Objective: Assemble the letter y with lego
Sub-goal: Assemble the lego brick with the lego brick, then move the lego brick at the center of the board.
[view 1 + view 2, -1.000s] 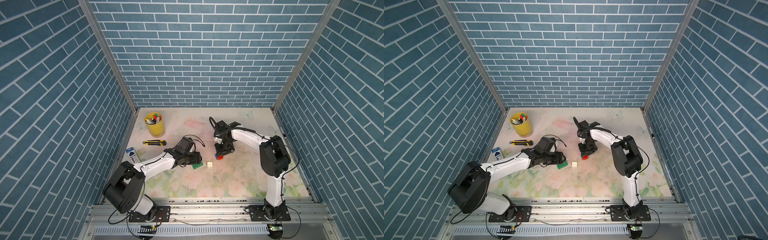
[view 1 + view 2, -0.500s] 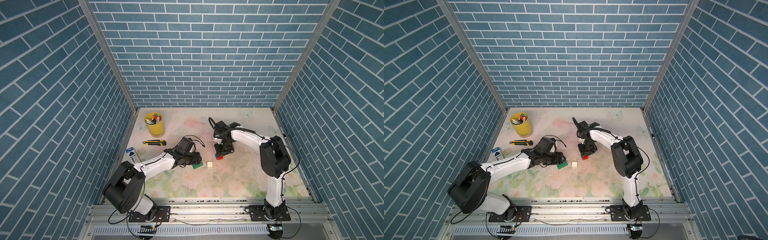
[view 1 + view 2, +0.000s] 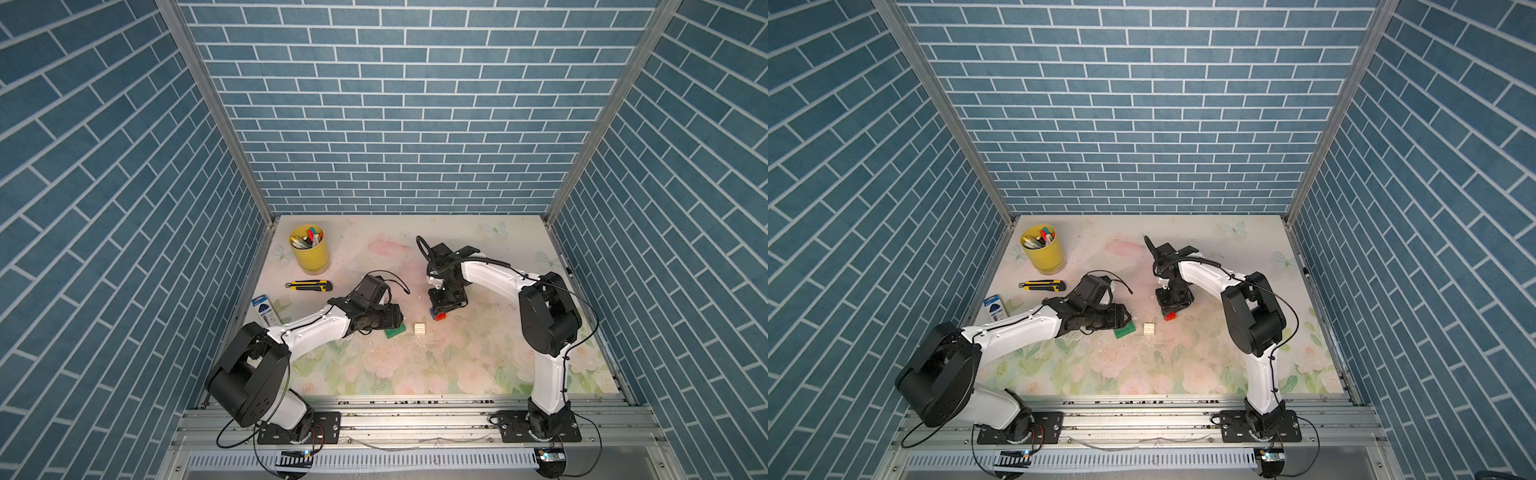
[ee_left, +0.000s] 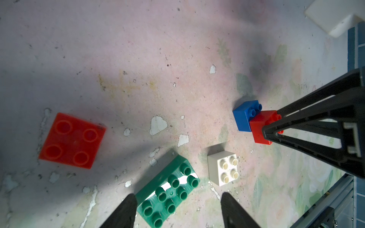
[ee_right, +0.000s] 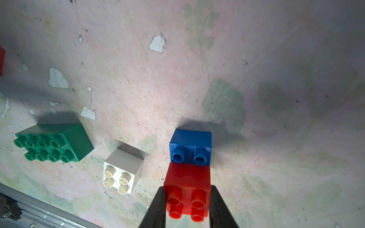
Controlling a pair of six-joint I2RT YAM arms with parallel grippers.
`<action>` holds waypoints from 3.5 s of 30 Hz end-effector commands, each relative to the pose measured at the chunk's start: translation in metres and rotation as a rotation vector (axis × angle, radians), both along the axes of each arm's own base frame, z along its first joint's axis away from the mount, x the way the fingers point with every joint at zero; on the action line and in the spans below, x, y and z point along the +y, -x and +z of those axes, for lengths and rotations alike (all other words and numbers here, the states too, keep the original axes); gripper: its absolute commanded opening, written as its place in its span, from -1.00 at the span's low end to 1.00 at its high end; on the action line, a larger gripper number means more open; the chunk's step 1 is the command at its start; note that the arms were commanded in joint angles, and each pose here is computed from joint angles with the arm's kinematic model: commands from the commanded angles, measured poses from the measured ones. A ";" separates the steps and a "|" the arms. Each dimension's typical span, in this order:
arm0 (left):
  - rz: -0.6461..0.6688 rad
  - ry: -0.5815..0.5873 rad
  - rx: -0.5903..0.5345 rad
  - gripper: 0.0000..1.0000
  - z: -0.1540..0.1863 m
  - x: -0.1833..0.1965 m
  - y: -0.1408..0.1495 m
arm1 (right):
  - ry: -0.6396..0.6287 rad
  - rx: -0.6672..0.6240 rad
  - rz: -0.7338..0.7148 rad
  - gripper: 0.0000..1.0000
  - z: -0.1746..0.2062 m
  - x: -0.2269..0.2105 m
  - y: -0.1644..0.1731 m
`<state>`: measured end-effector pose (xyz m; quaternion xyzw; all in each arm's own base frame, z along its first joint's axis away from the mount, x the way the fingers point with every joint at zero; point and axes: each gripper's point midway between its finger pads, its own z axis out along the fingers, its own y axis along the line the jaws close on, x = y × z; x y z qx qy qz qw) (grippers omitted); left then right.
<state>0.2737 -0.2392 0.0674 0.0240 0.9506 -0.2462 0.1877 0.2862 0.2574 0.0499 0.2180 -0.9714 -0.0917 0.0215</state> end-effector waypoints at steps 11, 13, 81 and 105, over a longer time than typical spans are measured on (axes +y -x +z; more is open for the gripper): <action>0.005 -0.008 -0.003 0.40 -0.003 0.003 0.003 | 0.160 0.166 0.017 -0.59 -0.069 -0.020 0.024; 0.005 -0.007 0.001 0.40 -0.004 0.002 0.003 | 0.162 0.170 0.014 -0.60 -0.071 -0.021 0.025; 0.054 -0.057 0.048 0.43 -0.005 0.021 0.018 | -0.044 -0.125 -0.190 0.17 0.055 -0.054 -0.013; -0.037 -0.022 0.036 0.25 -0.024 -0.030 -0.004 | -0.139 -0.051 -0.209 0.07 0.041 -0.015 0.036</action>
